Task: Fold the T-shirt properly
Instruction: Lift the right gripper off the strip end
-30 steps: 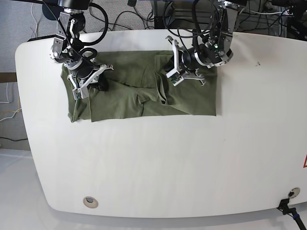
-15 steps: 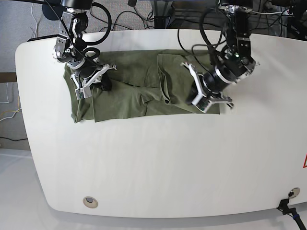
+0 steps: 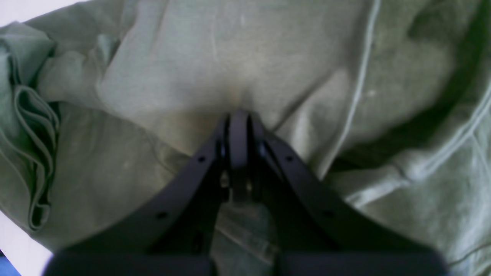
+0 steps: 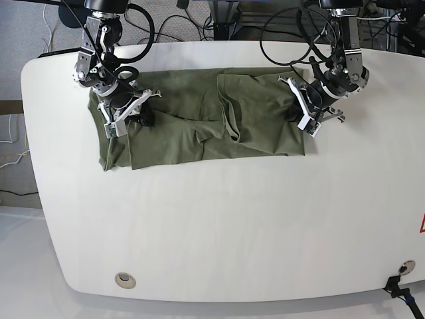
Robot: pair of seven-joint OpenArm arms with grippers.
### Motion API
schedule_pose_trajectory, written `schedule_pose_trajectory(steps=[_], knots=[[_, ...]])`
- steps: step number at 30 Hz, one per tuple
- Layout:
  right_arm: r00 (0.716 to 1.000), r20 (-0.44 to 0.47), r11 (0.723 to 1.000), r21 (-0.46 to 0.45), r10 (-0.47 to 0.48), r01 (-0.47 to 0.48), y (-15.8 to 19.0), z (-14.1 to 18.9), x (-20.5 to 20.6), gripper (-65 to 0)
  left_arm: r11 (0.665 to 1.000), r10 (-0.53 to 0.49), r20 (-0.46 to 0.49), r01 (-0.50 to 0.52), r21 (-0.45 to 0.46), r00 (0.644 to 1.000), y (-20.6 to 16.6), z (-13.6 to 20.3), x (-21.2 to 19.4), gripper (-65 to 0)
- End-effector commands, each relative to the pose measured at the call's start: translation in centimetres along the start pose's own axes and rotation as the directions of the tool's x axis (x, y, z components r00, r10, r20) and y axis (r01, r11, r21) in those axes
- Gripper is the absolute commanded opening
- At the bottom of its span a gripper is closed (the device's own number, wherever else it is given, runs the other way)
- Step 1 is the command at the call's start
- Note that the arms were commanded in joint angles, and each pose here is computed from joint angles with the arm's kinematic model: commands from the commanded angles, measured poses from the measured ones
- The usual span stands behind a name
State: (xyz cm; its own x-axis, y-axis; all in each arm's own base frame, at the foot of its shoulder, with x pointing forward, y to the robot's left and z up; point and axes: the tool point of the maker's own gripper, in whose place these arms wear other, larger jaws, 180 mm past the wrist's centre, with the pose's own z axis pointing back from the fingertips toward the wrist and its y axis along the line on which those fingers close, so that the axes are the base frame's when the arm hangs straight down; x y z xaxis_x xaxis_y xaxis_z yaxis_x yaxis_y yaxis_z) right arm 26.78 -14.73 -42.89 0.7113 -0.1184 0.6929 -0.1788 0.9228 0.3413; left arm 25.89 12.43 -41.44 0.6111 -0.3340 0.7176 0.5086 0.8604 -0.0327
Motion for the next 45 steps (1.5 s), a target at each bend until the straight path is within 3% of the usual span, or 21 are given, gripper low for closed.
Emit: schedule_pose_trajectory(steps=[1,5,8,11,13,16,23,31,45], knots=[[0.998,-0.034,0.998,-0.025,0.051,-0.051,-0.1,0.5,0.4,-65.0,1.000,0.017,-0.010,-0.017,-0.008,1.000,0.3,-0.5,-0.5,-65.0],[0.984,0.035,0.984,-0.040,0.177,-0.175,1.6,2.5,5.8,-65.0,0.999,0.042,-0.038,-0.043,-0.022,0.998,0.0,-1.0,-1.7,-65.0],[0.966,0.102,0.968,-0.107,0.237,-0.226,2.0,5.2,10.0,-45.0,0.999,0.044,-0.039,-0.045,-0.024,0.998,0.0,-1.0,-1.8,-65.0],[0.967,0.149,0.964,-0.199,0.209,-0.178,-0.5,7.3,11.9,-26.4,0.999,0.045,-0.038,-0.046,-0.025,0.998,0.0,-1.0,-1.8,-65.0],[0.977,0.144,0.961,-0.250,0.156,-0.116,-3.2,8.0,11.5,-21.1,0.999,0.046,-0.040,-0.047,-0.023,0.998,0.0,-1.0,-1.9,-65.0],[0.987,0.119,0.953,-0.297,0.104,-0.065,-6.4,8.8,10.0,-20.4,0.999,0.046,-0.042,-0.047,-0.023,0.998,0.0,-0.9,-2.0,-65.0],[0.990,0.128,0.963,-0.254,-0.062,0.093,-10.7,9.8,6.2,-20.4,0.999,0.038,-0.049,-0.038,-0.018,0.998,0.4,-0.7,-2.2,-65.0],[0.978,0.099,0.965,-0.173,-0.183,0.198,-10.9,8.5,2.6,-20.4,0.999,0.034,-0.049,-0.035,-0.016,0.998,0.5,-0.6,-2.2,-65.0],[0.976,0.095,0.977,-0.073,-0.195,0.202,-7.2,5.3,3.0,-20.5,0.999,0.033,-0.051,-0.034,-0.016,0.998,0.5,-0.6,-2.2,-65.0]])
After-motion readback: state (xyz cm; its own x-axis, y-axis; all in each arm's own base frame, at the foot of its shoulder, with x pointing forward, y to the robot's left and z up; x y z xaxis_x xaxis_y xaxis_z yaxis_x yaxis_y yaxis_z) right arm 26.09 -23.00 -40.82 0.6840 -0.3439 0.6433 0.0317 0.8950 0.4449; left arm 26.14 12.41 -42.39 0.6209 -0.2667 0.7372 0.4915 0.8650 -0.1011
